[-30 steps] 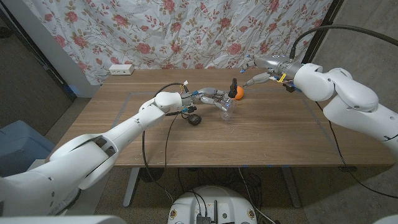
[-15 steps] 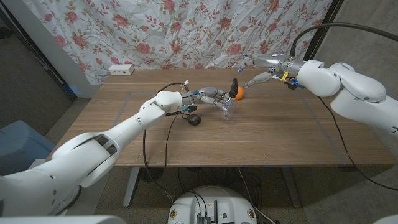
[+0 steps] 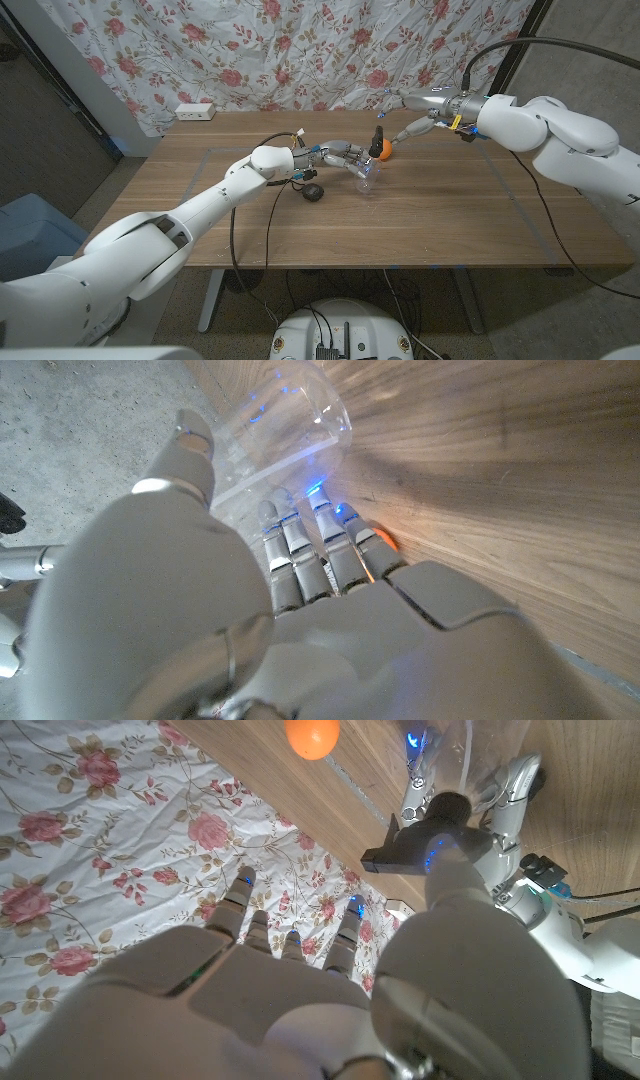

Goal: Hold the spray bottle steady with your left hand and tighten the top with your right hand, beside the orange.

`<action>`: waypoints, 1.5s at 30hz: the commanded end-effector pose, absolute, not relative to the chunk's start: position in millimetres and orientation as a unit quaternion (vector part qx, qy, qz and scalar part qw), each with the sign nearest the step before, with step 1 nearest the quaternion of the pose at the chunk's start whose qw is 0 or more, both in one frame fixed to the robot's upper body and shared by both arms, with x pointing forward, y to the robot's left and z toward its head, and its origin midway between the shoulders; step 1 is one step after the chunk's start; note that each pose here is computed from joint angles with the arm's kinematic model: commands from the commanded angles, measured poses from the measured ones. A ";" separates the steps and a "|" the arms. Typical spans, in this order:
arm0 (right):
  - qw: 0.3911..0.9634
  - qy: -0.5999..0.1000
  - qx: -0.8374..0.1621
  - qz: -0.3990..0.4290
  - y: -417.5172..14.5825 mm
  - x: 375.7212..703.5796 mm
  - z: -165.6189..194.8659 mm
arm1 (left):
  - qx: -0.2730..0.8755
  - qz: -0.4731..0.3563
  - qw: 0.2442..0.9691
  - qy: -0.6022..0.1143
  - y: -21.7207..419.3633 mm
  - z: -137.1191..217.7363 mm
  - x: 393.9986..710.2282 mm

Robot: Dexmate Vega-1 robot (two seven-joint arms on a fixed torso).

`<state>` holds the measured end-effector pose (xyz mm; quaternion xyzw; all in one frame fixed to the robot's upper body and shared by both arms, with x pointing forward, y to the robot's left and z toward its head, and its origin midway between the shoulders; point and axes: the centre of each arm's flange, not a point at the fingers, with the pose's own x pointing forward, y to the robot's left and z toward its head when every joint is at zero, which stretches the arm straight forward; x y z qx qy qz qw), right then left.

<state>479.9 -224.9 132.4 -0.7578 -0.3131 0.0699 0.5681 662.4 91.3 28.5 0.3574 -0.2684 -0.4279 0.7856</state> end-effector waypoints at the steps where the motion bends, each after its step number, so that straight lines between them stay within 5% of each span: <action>1: 0.539 -0.324 -0.773 0.084 -220.8 485.9 131.9 | 0.359 -0.428 0.786 -0.266 91.0 25.9 661.2; 45: 0.496 -0.328 -0.794 0.126 -210.4 501.5 126.3 | 0.362 -0.427 0.785 -0.266 92.5 22.5 652.6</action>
